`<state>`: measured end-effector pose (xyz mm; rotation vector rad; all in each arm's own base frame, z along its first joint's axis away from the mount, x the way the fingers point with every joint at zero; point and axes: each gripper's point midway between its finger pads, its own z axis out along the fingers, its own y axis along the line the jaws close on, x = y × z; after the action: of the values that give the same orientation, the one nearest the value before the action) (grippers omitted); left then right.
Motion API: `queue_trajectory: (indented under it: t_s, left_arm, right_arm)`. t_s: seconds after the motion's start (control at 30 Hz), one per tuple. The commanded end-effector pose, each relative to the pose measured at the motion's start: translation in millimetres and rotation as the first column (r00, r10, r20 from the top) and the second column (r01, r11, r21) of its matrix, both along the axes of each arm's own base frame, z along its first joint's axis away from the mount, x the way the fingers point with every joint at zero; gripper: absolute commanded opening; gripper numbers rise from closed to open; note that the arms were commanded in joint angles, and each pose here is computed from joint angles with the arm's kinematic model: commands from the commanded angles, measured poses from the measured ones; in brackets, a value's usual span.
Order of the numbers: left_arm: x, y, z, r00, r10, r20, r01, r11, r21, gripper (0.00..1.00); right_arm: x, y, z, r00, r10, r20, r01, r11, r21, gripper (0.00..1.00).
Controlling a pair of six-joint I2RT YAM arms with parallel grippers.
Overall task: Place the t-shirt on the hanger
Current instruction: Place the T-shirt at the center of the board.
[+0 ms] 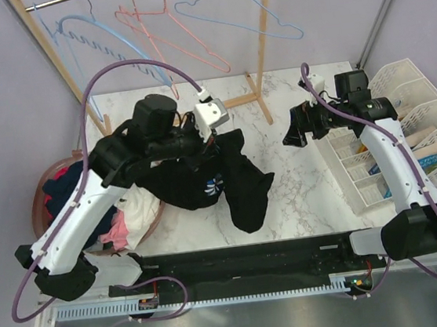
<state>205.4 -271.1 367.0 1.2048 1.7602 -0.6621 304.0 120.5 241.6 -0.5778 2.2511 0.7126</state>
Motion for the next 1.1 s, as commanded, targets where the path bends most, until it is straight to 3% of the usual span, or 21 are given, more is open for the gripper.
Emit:
queue_trajectory:
  t_s: [0.0,0.1,0.2,0.33,0.4,0.47,0.53,0.57,0.63,0.73,0.77,0.9,1.07]
  left_arm:
    - [19,-22,21,0.979,-0.037,0.199,0.037,0.999,0.002,0.02]
    - [10,-33,-15,0.982,-0.103,0.158,0.093,0.993,0.069,0.07]
    - [13,-32,-53,0.992,-0.065,0.112,0.051,0.991,0.127,0.18]
    - [38,-5,-77,0.994,0.091,0.065,-0.101,0.982,0.163,0.56]
    - [42,16,-85,0.994,0.1,-0.036,-0.095,0.988,0.125,0.91]
    - [11,28,-99,0.997,-0.025,-0.079,0.035,0.991,0.126,0.94]
    - [-16,38,-106,0.986,-0.162,-0.039,0.166,0.974,0.154,0.96]
    - [-32,46,-128,0.974,-0.2,-0.108,0.218,0.958,0.186,0.97]
    - [-49,57,-150,0.945,-0.298,-0.135,0.324,0.911,0.253,0.97]
    - [-57,81,-202,0.932,-0.33,-0.147,0.362,0.852,0.38,0.98]
    - [-51,78,-200,0.933,-0.355,-0.062,0.35,0.853,0.387,0.98]
    - [-49,83,-218,0.921,-0.39,0.015,0.348,0.837,0.423,0.98]
    - [-50,100,-250,0.926,-0.378,-0.025,0.339,0.799,0.497,0.98]
  right_arm:
    - [4,-5,10,1.0,-0.007,0.012,0.007,0.998,0.055,0.98]
    - [2,-5,6,1.0,0.006,0.0,-0.006,0.998,0.057,0.98]
    - [-4,-2,1,0.999,0.036,-0.014,-0.035,0.997,0.068,0.98]
    - [-13,1,-12,0.996,0.082,-0.043,-0.079,0.994,0.07,0.98]
    - [-21,3,-21,0.991,0.109,-0.081,-0.104,0.993,0.062,0.98]
    - [-31,12,-33,0.981,0.166,-0.105,-0.163,0.986,0.038,0.98]
    - [-43,16,-51,0.967,0.204,-0.153,-0.208,0.978,-0.014,0.98]
    - [-51,27,-60,0.952,0.258,-0.167,-0.268,0.963,-0.039,0.98]
    - [-60,31,-79,0.936,0.286,-0.203,-0.312,0.943,-0.112,0.98]
    - [-72,46,-103,0.903,0.343,-0.26,-0.389,0.908,-0.156,0.98]
    - [-74,53,-112,0.894,0.354,-0.273,-0.405,0.9,-0.16,0.98]
    - [-77,74,-117,0.876,0.401,-0.266,-0.443,0.888,-0.12,0.98]
    - [-96,107,-107,0.821,0.522,-0.231,-0.543,0.839,-0.033,0.98]
